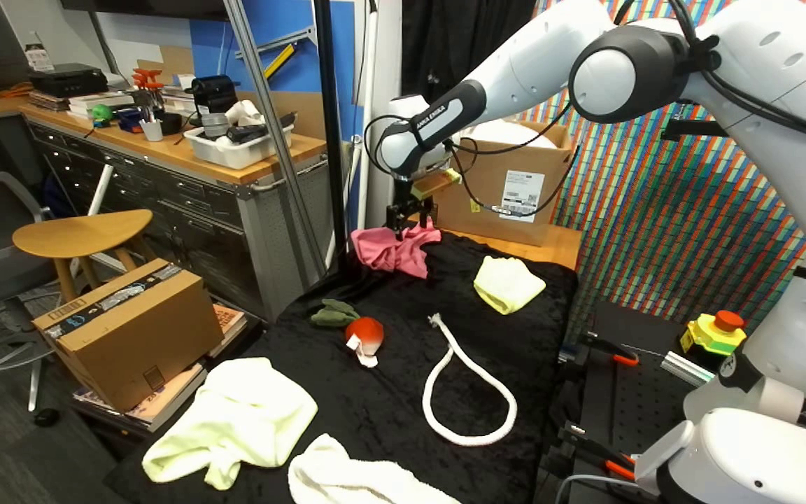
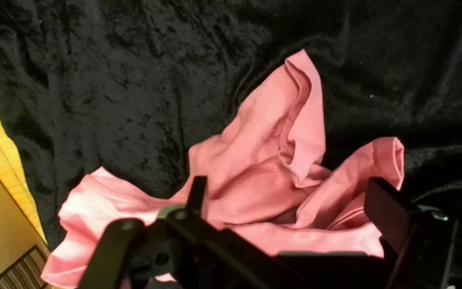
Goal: Stack the objects on the table together
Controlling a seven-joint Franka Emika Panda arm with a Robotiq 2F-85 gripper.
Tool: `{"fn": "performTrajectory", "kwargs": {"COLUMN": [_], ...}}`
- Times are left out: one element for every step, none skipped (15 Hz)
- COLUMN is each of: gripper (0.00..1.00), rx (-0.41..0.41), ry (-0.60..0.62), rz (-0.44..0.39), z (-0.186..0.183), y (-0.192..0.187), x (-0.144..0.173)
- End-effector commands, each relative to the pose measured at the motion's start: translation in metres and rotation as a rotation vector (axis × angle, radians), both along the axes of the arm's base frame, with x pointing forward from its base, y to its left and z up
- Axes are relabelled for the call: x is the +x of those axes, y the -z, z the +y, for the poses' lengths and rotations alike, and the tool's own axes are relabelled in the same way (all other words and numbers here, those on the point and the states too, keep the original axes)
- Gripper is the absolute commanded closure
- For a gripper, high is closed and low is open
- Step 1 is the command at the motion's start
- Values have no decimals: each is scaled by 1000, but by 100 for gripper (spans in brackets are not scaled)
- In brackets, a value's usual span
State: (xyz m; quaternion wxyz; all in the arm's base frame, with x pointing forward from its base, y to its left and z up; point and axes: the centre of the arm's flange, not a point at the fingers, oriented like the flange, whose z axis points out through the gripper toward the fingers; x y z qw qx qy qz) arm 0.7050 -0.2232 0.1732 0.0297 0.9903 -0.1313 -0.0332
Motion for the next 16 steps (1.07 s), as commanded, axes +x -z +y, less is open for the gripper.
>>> {"fn": "performTrajectory", "kwargs": {"gripper": [0,0,0,0,0,0,0,0,0,0,0,0,0,0,0,0], "rx": [35,45,50,54,56,62,67,66,54,41,26,18,12,-12,-14,-24], "ry": [56,68,85,99,116,126,132,132,131,128,122,111,104,104,100,90], "rz": [-28,-27,-25,-18,-18,-19,-25,-43,-68,-91,-117,-140,-163,-188,-206,-221], "z": [6,6,5,4,5,6,8,11,14,17,19,20,22,24,25,27], "y": [-3,0,4,8,11,15,20,23,25,28,29,30,32,36,39,44], "x": [-17,-22,-27,-34,-41,-46,-49,-50,-47,-44,-39,-35,-32,-29,-28,-27]}}
